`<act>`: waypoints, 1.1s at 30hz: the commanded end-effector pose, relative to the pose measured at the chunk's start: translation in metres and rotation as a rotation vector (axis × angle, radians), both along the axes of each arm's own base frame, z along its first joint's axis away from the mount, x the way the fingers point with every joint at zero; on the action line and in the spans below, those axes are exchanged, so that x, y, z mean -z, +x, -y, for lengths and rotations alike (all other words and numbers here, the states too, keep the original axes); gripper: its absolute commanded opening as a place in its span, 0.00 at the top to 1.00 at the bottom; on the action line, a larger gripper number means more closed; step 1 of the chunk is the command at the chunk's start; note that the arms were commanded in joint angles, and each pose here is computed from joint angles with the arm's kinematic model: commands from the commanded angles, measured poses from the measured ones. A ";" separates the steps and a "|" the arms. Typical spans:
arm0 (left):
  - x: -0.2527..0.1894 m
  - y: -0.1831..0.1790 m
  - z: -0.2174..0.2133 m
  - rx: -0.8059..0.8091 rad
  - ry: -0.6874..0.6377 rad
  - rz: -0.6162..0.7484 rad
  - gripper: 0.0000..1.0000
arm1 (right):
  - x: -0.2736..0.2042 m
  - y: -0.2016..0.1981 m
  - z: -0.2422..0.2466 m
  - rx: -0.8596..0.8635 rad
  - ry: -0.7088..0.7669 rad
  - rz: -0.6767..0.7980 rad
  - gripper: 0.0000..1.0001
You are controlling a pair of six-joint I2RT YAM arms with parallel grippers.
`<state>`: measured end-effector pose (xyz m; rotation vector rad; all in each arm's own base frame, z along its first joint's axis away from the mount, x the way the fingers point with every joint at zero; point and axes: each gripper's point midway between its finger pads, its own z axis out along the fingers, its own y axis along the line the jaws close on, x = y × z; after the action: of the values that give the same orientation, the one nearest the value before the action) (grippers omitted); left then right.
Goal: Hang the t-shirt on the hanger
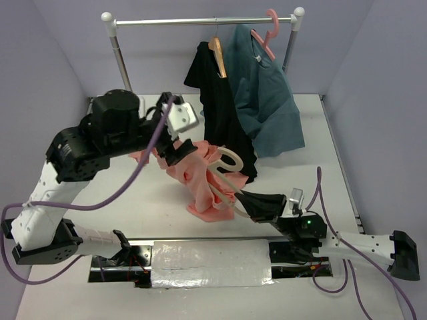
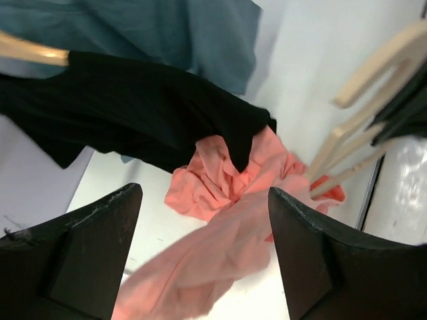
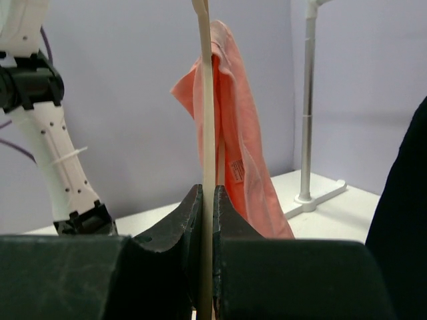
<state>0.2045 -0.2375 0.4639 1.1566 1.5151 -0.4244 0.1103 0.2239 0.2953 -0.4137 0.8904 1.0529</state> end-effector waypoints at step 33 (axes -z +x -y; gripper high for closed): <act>0.169 -0.064 0.026 0.342 0.091 -0.151 1.00 | -0.018 0.004 0.010 0.043 0.000 0.023 1.00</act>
<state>0.1367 -0.2352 0.2764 1.6037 1.5910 -0.5919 0.1111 0.2419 0.2446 -0.6124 1.0306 0.9689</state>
